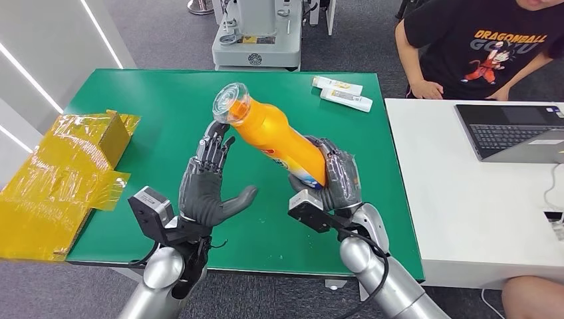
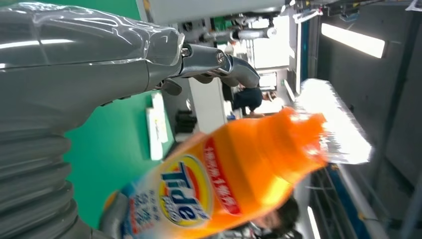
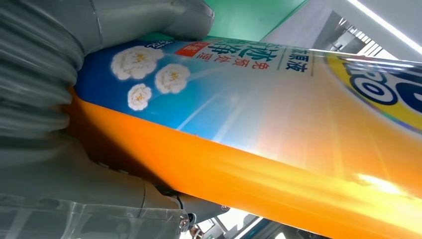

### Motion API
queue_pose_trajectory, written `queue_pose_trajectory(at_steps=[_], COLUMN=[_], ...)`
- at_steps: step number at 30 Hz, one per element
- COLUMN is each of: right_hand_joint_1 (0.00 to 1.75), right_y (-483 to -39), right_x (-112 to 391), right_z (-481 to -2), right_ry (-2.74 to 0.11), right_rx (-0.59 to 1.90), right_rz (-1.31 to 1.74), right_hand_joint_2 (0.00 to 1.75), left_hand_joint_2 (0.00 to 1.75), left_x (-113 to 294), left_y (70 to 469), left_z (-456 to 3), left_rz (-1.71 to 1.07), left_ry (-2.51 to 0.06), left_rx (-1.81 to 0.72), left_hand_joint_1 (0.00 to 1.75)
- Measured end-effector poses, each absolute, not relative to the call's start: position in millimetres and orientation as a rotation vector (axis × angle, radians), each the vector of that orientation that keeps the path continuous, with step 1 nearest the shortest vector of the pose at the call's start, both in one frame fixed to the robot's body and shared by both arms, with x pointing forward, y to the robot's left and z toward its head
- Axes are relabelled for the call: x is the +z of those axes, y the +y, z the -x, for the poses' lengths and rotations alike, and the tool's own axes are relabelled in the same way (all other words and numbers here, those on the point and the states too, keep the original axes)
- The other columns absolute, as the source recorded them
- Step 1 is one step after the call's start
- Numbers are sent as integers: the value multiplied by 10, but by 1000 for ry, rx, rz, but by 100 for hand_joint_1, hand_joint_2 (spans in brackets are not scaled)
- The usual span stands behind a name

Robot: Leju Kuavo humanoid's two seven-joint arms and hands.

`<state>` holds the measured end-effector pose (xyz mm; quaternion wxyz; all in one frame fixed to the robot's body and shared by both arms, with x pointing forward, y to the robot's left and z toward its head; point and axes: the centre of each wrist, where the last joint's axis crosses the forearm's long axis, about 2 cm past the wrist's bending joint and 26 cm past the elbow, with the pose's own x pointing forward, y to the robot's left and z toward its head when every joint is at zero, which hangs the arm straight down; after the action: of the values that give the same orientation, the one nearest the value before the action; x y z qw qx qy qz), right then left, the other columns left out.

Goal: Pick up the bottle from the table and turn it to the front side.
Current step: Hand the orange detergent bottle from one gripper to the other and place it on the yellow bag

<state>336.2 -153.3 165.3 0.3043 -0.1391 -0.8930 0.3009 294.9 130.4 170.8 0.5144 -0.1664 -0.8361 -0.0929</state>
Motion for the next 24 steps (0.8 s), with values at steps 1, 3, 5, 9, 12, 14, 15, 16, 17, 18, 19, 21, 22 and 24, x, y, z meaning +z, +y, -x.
queue_pose_trajectory(at_steps=[1, 3, 5, 9, 12, 14, 15, 16, 17, 18, 19, 21, 22, 24], right_hand_joint_1=[175, 175, 175, 175, 175, 175, 175, 175, 175, 175, 175, 175, 175, 175], right_y=[-1524, -1502, -1473, -1412, -1371, -1339, -1320, -1299, -1278, -1257, -1239, -1209, -1197, -1183], right_x=[1670, 1704, 1738, 1798, 1823, 1829, 1830, 1828, 1824, 1819, 1812, 1791, 1778, 1748], right_z=[-3359, -3349, -3333, -3295, -3270, -3252, -3243, -3234, -3224, -3216, -3209, -3200, -3196, -3193], right_ry=[-2368, -2377, -2389, -2414, -2425, -2427, -2427, -2426, -2424, -2422, -2419, -2411, -2406, -2394], right_rx=[798, 801, 805, 814, 818, 822, 823, 825, 827, 828, 828, 831, 833, 838], right_rz=[358, 335, 310, 259, 215, 181, 162, 144, 127, 113, 101, 81, 72, 59], right_hand_joint_2=[175, 175, 175, 175, 175, 175, 175, 175, 175, 175, 175, 175, 175, 175], left_hand_joint_2=[175, 175, 175, 175, 175, 175, 175, 175, 175, 175, 175, 175, 175, 175], left_x=[1688, 1657, 1630, 1585, 1561, 1545, 1537, 1530, 1523, 1516, 1511, 1505, 1503, 1500], left_y=[1306, 1313, 1324, 1350, 1362, 1366, 1368, 1370, 1373, 1376, 1379, 1384, 1387, 1392], left_z=[-2953, -2962, -2973, -2994, -3008, -3013, -3015, -3016, -3018, -3019, -3020, -3021, -3021, -3020], left_rz=[386, 370, 359, 343, 336, 333, 332, 332, 331, 331, 331, 332, 333, 332], left_ry=[-2006, -1997, -1988, -1972, -1962, -1956, -1953, -1950, -1947, -1944, -1942, -1942, -1943, -1943], left_rx=[-229, -235, -236, -233, -232, -233, -232, -231, -229, -226, -223, -215, -212, -205], left_hand_joint_1=[0, 0, 0, 0, 0, 0, 0, 0, 0, 0, 0, 0, 0, 0])
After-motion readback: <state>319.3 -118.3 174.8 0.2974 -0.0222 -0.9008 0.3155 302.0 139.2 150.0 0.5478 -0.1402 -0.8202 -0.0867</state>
